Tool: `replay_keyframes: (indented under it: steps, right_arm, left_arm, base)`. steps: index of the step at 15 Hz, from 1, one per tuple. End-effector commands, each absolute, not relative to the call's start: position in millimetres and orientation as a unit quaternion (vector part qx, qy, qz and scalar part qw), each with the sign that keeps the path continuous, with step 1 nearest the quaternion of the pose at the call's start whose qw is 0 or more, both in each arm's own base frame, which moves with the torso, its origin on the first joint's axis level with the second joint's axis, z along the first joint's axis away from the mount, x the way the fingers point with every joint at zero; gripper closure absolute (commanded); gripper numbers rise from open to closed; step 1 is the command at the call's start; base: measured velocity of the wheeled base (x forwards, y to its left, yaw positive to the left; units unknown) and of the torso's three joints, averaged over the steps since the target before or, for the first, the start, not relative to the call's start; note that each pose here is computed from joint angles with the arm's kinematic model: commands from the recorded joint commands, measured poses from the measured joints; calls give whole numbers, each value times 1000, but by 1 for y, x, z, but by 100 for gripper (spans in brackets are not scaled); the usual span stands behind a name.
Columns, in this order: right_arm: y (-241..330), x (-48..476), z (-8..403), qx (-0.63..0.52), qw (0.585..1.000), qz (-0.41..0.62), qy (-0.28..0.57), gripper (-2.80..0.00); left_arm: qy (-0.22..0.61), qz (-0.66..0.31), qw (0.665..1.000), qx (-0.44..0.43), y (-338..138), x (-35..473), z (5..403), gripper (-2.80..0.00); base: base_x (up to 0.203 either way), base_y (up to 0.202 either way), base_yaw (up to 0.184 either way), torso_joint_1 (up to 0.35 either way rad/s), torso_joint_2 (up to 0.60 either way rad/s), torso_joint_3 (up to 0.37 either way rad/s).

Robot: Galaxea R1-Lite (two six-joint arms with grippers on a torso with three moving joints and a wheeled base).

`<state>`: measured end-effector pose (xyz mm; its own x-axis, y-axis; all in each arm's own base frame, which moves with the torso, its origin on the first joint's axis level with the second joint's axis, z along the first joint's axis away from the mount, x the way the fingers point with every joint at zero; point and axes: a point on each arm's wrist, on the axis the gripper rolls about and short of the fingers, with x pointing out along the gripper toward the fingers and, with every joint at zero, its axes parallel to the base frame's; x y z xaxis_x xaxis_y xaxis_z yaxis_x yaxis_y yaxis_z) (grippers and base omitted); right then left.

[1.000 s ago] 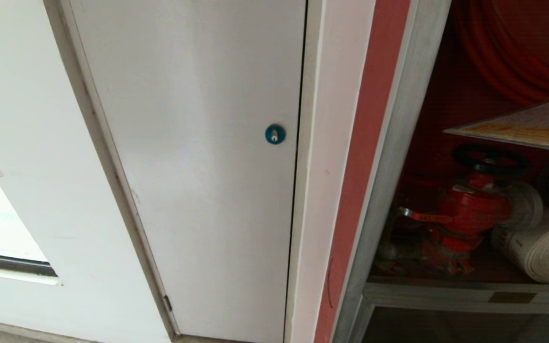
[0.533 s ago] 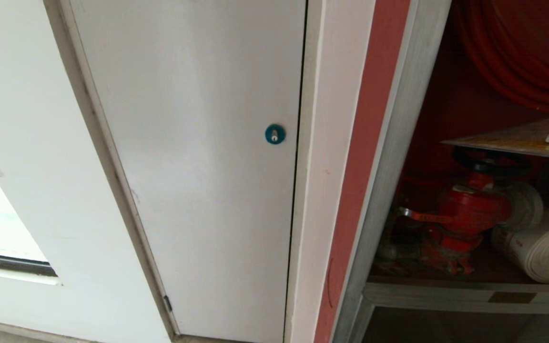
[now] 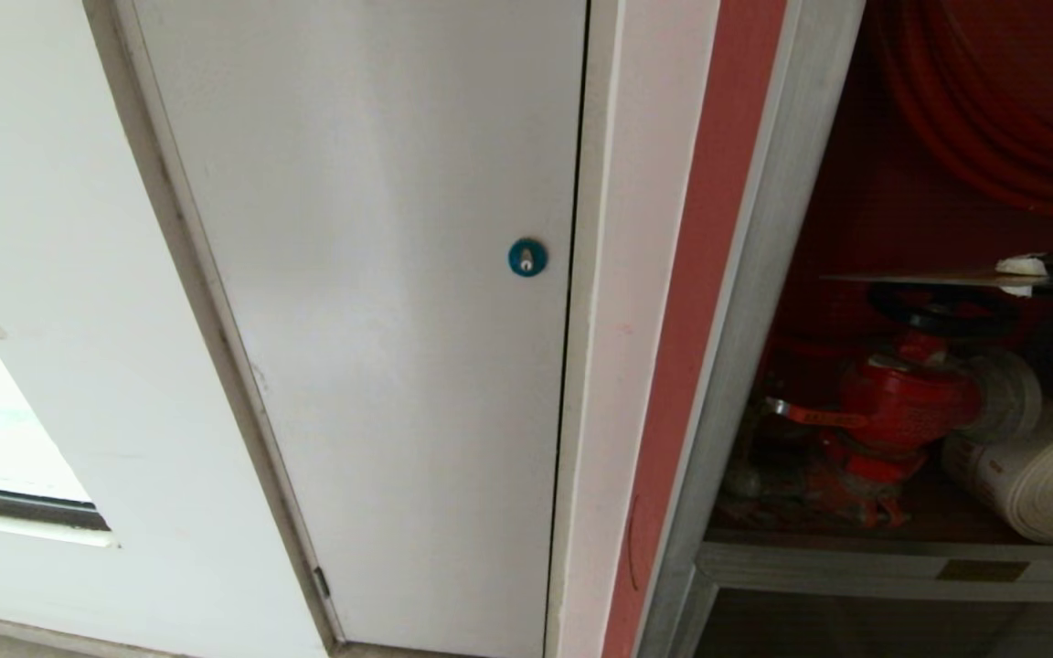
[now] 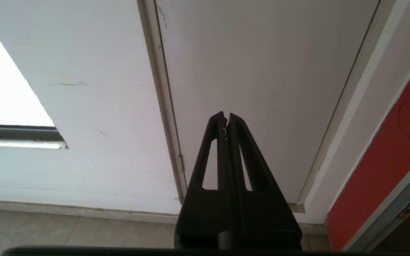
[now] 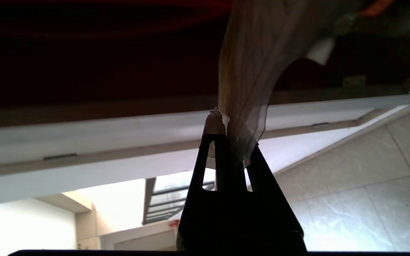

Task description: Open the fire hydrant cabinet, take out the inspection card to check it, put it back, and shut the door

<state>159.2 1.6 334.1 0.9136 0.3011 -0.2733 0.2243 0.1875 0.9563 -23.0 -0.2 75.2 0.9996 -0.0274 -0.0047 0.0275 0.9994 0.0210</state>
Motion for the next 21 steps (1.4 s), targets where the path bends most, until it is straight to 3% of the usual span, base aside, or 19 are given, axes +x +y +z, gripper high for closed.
replay_keyframes:
  steps: [1,21]
  right_arm:
    - [-3,177,328,644,735,10,213,0]
    - [-15,241,308,662,722,3,202,0]
  left_arm:
    - [2,-15,1000,11,0,-23,75,0]
    - [2,-14,1000,11,0,-23,75,0]
  base:
    - [0,0,0,0,0,0]
    - [0,0,0,0,0,0]
